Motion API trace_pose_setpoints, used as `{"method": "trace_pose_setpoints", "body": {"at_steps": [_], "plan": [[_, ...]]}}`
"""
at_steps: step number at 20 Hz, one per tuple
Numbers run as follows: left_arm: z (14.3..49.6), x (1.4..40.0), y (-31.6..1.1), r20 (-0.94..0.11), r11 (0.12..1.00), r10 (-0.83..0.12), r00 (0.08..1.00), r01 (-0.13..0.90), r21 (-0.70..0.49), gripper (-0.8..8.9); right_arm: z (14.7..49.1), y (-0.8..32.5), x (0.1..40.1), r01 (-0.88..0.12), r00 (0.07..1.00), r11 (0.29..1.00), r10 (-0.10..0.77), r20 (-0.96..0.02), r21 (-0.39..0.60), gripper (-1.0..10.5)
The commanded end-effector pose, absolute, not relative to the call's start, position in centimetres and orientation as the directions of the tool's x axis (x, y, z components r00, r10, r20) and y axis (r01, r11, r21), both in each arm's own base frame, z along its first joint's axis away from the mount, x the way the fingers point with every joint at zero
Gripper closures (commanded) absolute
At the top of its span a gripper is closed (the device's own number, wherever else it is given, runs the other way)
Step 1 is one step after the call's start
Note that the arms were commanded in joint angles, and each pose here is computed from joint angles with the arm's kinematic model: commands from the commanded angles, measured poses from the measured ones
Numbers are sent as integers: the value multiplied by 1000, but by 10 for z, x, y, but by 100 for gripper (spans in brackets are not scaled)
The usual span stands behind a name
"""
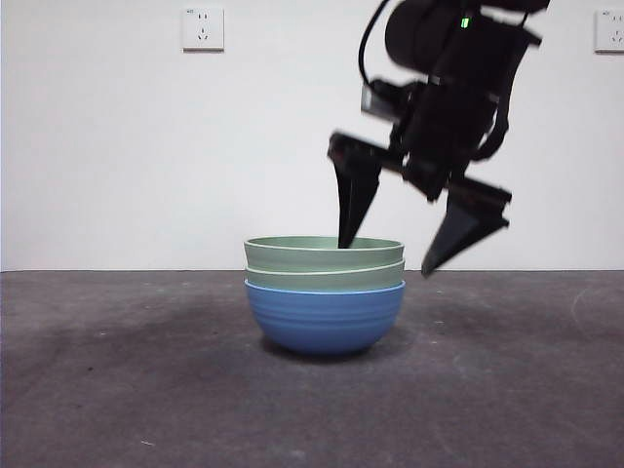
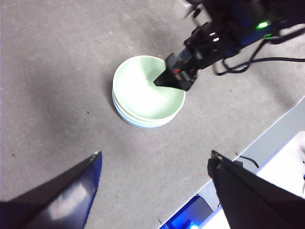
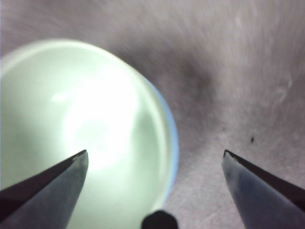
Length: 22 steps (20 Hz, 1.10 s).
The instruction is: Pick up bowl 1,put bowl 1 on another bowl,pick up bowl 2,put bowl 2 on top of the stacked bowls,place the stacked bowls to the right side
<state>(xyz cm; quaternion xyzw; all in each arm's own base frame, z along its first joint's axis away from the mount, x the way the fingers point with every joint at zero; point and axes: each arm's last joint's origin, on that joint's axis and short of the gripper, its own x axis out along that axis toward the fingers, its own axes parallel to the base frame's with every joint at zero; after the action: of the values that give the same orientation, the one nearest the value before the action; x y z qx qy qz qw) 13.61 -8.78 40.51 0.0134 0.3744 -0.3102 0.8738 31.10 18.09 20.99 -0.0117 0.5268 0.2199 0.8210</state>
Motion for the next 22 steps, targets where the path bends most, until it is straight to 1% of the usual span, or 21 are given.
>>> {"method": "trace_pose_setpoints", "body": {"at_steps": [1,4,5,6,7,10,13,18,22], "plan": [[405,136,-88,-664,804,-533,525,560,-202,436,197,183,315,-346,308,906,356,-882,245,508],[406,136,-88,-661,803,-534,528,560,-202,436,196,183,315,-348,303,904,357,-883,246,702],[406,136,-88,-661,803,-534,528,560,-202,436,196,184,315,-354,291,897,374,-881,264,775],[406,136,-88,-661,803,-534,526,561,-202,436,195,183,314,-356,276,892,384,-881,278,804],[405,136,-88,-662,803,-534,526,561,-203,436,195,182,314,-354,264,890,389,-882,287,804],[406,136,-88,-660,802,-536,526,562,-203,436,194,181,312,-353,248,893,377,-893,279,837],[406,136,-88,-661,802,-536,526,563,-202,436,194,180,312,-352,248,894,376,-893,278,963],[406,136,-88,-661,802,-535,526,563,-202,436,197,179,313,-356,258,892,380,-888,279,963],[406,136,-88,-660,802,-536,526,563,-202,436,217,166,313,-342,316,895,395,-862,285,963]]}}
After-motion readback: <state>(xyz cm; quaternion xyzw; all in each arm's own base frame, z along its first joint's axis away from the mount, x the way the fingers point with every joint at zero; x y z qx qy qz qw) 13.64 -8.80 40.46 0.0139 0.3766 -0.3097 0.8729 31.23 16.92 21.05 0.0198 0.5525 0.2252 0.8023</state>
